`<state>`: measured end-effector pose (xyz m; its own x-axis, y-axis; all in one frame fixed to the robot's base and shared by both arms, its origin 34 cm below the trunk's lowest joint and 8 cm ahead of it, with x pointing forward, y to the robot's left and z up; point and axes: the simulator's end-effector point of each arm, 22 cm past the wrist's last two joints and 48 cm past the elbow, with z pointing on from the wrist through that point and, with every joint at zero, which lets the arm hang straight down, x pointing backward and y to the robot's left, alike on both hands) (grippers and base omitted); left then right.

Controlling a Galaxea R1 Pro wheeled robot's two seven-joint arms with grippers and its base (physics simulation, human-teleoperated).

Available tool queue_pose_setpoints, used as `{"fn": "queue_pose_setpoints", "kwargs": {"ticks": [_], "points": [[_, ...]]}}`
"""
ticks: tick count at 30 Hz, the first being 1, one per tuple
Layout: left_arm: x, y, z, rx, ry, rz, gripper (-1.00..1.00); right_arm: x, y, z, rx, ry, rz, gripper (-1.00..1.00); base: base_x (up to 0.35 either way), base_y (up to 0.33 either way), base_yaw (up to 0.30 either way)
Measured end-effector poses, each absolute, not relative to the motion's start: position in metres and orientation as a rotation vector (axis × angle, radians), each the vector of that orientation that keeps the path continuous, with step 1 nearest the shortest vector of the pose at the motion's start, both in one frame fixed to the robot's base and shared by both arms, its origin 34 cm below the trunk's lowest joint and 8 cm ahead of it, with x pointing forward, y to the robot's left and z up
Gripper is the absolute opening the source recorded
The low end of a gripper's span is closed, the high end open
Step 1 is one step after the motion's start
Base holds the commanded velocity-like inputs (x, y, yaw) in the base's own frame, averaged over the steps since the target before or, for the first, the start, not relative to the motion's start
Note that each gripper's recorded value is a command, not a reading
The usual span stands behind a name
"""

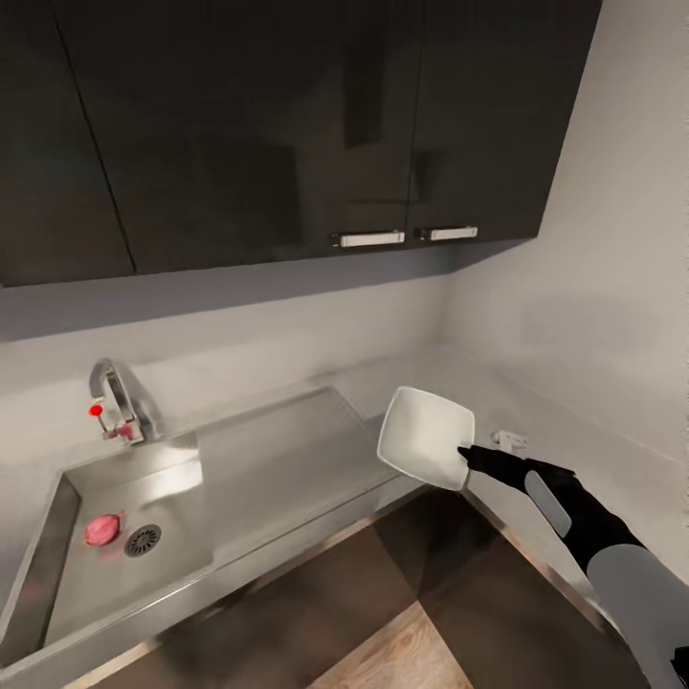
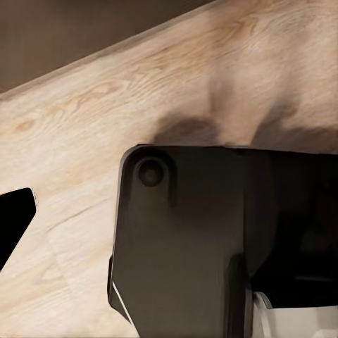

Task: In the kitchen, take the Vidalia onion out of the sink, dice it on the chopping board with the paring knife, put the diced onion into the bowl on the countertop, then place both the paring knife and the chopping board into the sink.

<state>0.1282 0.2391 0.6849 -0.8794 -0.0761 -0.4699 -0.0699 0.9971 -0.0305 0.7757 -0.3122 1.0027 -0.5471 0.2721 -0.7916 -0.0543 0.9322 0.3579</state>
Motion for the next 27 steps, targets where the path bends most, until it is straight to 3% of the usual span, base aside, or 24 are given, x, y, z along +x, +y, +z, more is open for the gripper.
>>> {"fn": "queue_pose_setpoints", "kwargs": {"ticks": [14,27], "points": [[0.1282,0.2392,0.6848,-0.104,2.649,-0.017,1.0,0.7761,-0.3112,1.0038,0.149,2.108,0.422,-1.0,-0.315,0.124,0.004],[0.1277,0.2392,0.6847,-0.105,2.65,-0.017,1.0,0.7759,-0.3074,1.0031,0.149,2.111,0.429,-1.0,-0.304,0.155,0.259]]}}
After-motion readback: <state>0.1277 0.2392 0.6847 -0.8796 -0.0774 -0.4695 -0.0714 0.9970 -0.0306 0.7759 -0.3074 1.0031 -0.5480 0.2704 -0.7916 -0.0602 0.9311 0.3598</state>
